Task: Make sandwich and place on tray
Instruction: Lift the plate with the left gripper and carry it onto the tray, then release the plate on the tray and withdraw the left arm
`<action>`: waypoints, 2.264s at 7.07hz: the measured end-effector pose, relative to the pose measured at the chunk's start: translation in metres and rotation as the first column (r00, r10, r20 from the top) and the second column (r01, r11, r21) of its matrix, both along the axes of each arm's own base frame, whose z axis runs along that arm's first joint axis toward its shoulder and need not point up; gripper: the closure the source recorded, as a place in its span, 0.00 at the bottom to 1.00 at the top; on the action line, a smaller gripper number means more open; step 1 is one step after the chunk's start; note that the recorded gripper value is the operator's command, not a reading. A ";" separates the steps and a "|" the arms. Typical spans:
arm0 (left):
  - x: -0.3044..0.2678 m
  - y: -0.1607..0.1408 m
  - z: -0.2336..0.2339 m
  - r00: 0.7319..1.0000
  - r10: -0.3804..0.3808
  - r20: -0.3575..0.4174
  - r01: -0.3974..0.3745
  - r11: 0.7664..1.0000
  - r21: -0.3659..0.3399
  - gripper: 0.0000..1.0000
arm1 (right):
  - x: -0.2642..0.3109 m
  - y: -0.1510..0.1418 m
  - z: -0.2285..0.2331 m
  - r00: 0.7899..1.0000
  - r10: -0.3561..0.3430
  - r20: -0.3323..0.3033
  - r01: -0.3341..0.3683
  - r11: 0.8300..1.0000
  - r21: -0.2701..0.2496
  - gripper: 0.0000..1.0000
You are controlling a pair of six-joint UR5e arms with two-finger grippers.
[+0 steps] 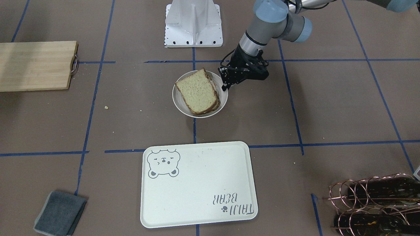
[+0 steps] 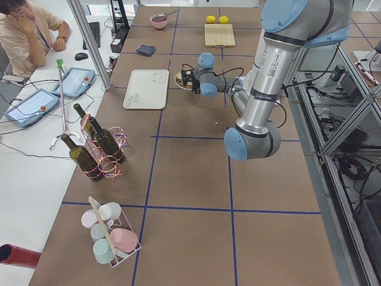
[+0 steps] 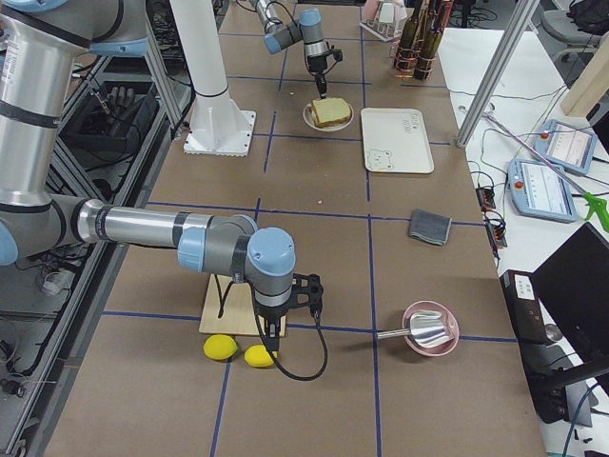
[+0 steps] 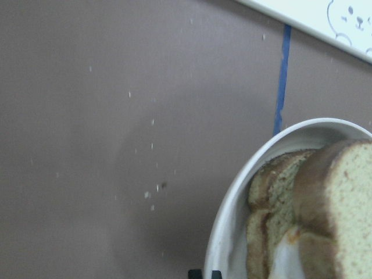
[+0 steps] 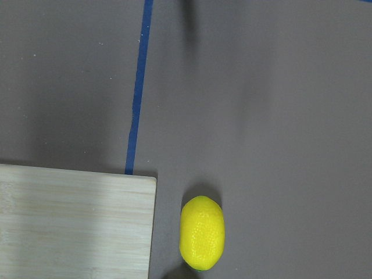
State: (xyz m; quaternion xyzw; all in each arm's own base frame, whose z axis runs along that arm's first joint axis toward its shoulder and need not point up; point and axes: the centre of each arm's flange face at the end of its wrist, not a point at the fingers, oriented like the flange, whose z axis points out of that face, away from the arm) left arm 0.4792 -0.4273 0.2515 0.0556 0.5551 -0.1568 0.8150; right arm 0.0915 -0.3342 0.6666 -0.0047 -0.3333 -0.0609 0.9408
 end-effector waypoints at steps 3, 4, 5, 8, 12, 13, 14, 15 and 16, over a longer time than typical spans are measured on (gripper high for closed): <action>-0.002 -0.171 -0.010 0.997 -0.064 0.040 0.063 0.998 0.031 1.00 | 0.003 0.001 -0.001 1.000 0.009 0.003 -0.009 1.000 0.002 0.00; 0.009 -0.211 -0.005 0.996 -0.075 0.043 0.073 0.996 0.041 1.00 | 0.004 0.001 -0.001 1.000 0.012 0.004 -0.012 1.000 0.002 0.00; 0.022 -0.237 0.000 0.995 -0.087 0.051 0.085 0.995 0.045 0.84 | 0.004 0.001 -0.001 1.000 0.014 0.004 -0.014 1.000 0.002 0.00; 0.056 -0.240 0.003 0.994 -0.061 0.095 0.048 0.989 0.142 0.00 | 0.005 0.003 0.000 1.000 0.018 0.007 -0.018 1.000 0.000 0.00; -0.016 -0.200 0.008 0.992 -0.011 0.122 -0.021 0.966 0.257 0.00 | 0.005 0.007 0.003 1.000 0.019 0.008 -0.018 1.000 -0.009 0.00; -0.060 -0.175 0.017 0.986 0.031 0.162 -0.077 0.954 0.289 0.00 | 0.005 0.009 0.004 1.000 0.019 0.006 -0.019 1.000 -0.013 0.00; -0.115 -0.147 0.033 0.971 0.065 0.229 -0.143 0.928 0.343 0.00 | 0.005 0.010 0.006 1.000 0.019 0.006 -0.019 1.000 -0.016 0.00; -0.177 -0.121 0.055 0.943 0.097 0.318 -0.227 0.888 0.401 0.00 | 0.006 0.010 0.006 1.000 0.021 0.006 -0.021 1.000 -0.017 0.00; -0.239 -0.105 0.085 0.913 0.118 0.390 -0.292 0.856 0.426 0.00 | 0.007 0.009 0.003 1.000 0.029 0.007 -0.029 0.999 -0.014 0.00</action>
